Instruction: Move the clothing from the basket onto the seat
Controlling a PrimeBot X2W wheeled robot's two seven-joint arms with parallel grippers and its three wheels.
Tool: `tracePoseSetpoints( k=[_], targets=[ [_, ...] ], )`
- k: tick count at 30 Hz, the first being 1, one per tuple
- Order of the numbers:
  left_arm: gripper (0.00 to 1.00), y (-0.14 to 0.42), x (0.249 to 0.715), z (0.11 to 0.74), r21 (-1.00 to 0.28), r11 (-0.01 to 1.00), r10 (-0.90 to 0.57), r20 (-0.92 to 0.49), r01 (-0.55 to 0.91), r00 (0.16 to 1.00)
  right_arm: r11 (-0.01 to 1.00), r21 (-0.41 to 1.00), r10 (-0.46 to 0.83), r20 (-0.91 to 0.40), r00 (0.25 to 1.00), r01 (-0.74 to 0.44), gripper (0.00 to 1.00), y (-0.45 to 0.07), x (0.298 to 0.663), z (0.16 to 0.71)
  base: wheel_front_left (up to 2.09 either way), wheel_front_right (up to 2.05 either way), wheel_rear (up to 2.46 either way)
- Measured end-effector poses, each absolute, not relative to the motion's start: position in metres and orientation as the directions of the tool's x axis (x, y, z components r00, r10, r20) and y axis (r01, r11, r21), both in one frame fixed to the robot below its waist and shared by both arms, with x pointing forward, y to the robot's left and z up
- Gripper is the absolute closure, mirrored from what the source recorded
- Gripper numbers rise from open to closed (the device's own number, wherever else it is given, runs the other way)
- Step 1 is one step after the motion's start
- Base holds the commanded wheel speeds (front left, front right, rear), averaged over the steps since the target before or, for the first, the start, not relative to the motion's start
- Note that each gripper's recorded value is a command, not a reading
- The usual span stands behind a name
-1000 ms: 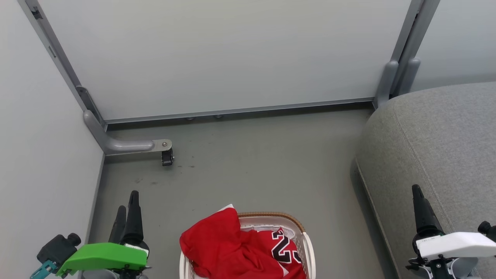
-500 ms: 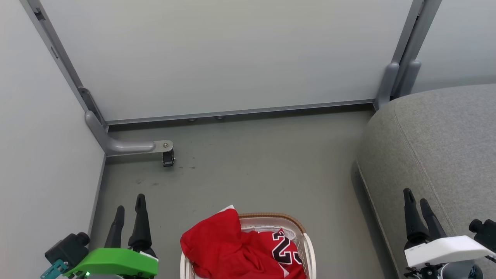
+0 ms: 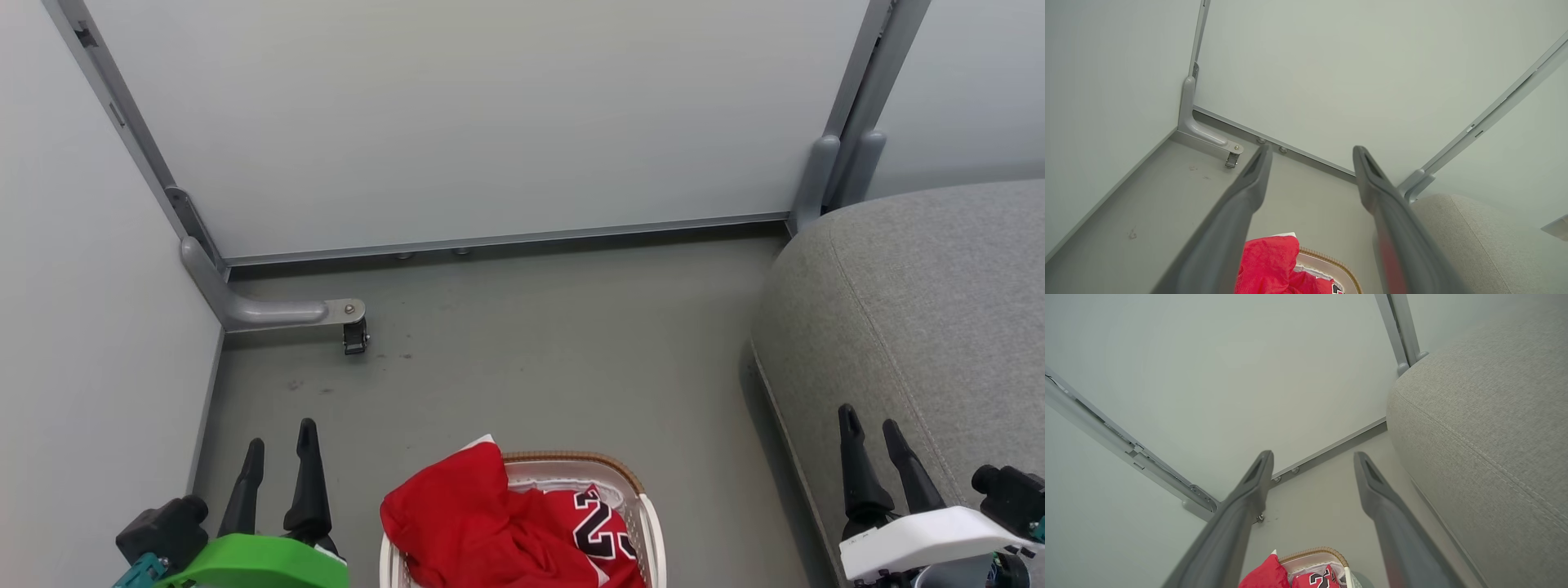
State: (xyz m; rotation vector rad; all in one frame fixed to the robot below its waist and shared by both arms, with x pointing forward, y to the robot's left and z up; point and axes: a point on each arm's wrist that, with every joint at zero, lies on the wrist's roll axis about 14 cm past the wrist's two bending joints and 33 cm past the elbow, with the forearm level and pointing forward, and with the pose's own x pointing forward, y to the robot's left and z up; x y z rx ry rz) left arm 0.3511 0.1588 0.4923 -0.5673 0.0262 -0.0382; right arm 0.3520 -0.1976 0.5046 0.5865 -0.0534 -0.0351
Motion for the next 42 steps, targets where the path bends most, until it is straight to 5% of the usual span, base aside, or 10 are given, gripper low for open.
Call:
tracePoseSetpoints(
  k=[42],
  targets=[
    [0.0,0.151,0.337,0.474,-0.274,0.959,-0.082,-0.024,0.073,0.996,0.972,0.233,0.012,0.07,0.997,-0.028,0.0,-0.187,0.341,0.501,0.0,0.0,0.0]
  ],
)
